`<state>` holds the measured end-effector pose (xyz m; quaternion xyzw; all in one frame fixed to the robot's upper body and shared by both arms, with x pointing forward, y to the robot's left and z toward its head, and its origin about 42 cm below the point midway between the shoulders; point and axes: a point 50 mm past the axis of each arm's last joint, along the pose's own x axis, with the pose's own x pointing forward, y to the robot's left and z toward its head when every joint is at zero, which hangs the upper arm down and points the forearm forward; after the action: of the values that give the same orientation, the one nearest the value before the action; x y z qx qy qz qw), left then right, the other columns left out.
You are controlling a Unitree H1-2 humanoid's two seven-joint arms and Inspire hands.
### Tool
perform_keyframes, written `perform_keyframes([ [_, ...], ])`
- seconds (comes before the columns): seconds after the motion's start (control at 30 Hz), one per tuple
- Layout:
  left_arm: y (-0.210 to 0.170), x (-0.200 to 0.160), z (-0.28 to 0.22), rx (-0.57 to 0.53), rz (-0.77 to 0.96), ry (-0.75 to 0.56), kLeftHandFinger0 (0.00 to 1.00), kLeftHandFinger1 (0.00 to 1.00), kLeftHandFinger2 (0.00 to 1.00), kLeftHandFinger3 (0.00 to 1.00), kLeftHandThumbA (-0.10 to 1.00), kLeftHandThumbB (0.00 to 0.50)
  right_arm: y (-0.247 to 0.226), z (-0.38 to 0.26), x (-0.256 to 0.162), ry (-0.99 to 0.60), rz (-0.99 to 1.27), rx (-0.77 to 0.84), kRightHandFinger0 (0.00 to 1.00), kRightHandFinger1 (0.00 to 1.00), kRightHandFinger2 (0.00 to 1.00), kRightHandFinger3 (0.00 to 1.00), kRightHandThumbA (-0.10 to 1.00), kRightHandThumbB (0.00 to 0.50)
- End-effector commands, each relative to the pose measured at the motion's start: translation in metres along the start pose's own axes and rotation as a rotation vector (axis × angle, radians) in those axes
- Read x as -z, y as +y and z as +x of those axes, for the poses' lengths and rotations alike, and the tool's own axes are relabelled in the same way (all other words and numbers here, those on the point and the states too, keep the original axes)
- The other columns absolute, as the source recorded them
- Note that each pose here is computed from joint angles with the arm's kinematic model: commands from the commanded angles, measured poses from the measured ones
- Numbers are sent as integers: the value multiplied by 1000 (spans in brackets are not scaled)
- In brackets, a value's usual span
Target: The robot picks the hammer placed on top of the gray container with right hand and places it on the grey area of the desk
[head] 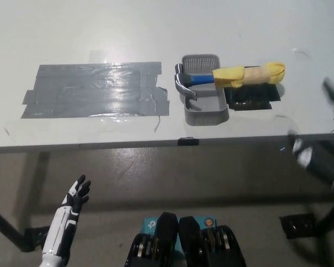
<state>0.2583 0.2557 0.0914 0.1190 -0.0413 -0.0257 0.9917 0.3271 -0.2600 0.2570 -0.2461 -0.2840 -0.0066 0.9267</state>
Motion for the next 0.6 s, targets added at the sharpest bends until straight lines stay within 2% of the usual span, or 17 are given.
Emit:
perform_keyframes([
  [0.0,2,-16,6,-9,14,-89,1000,1000,1000,1000,1000,217,-32,92,-26,-35,-281,-58,1000,1000,1000,1000,664,258],
  [0.17,2,-17,7,-3,14,-98,1000,1000,1000,1000,1000,208,-35,167,-19,60,-445,-226,1000,1000,1000,1000,684,300],
  [0.3,2,-17,8,-4,14,-103,1000,1000,1000,1000,1000,205,-27,214,-13,191,-559,-415,1000,1000,1000,1000,841,354],
  [0.4,3,-17,8,-6,11,-105,1000,1000,1000,1000,1000,206,-15,239,-12,251,-642,-525,1000,1000,1000,1000,814,360],
  [0.5,1,-18,9,0,11,-108,1000,1000,1000,1000,1000,194,0,258,-8,311,-672,-615,1000,1000,1000,1000,821,388],
  [0.57,1,-18,9,4,10,-104,1000,1000,1000,1000,1000,192,7,265,-6,341,-680,-656,1000,1000,1000,1000,853,429],
])
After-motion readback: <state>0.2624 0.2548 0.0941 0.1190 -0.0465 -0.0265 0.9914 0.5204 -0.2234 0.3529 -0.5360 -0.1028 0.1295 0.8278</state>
